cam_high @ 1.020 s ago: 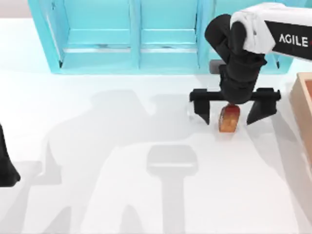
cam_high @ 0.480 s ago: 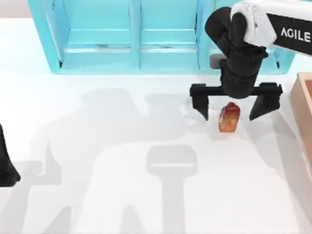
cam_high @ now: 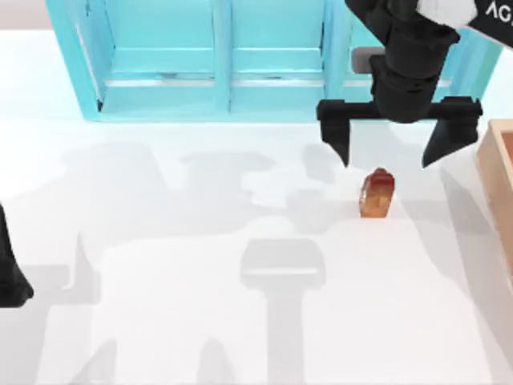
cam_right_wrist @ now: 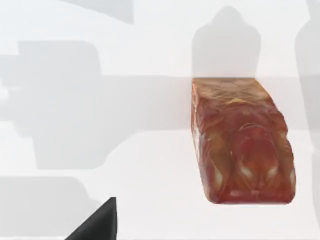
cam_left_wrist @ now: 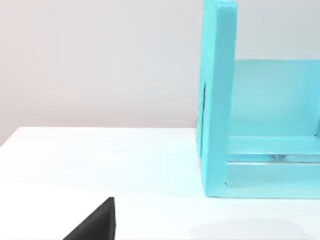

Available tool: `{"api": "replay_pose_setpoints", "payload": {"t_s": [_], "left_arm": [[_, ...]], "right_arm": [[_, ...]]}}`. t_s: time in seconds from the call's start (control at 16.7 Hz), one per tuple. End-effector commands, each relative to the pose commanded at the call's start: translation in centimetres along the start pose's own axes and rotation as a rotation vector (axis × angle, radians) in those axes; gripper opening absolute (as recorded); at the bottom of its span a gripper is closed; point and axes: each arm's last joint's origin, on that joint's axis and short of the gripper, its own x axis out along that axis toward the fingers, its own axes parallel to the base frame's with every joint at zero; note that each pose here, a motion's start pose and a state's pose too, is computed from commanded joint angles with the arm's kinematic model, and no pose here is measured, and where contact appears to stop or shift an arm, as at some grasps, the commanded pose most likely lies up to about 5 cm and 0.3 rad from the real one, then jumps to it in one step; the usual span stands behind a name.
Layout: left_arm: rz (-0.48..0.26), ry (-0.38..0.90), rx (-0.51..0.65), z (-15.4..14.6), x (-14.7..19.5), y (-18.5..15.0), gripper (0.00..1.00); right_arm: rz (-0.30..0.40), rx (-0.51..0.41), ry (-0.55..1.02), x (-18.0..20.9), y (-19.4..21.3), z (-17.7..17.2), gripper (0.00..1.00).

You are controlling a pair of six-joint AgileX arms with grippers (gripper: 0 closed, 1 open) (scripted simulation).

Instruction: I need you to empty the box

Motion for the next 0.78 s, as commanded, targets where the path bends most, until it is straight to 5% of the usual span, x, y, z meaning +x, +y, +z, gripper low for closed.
{"api": "replay_pose_setpoints", "payload": {"t_s": [0.42, 0.78], "left_arm": [[0.0, 0.0, 0.0, 0.0, 0.0, 0.0, 1.0], [0.0, 0.0, 0.0, 0.0, 0.0, 0.0, 1.0]], "right_arm": [[0.0, -0.002, -0.01, -0.5, -1.5, 0.4, 1.0], [-0.005, -0.006, -0.026, -3.2, -14.5, 1.2, 1.0]]}}
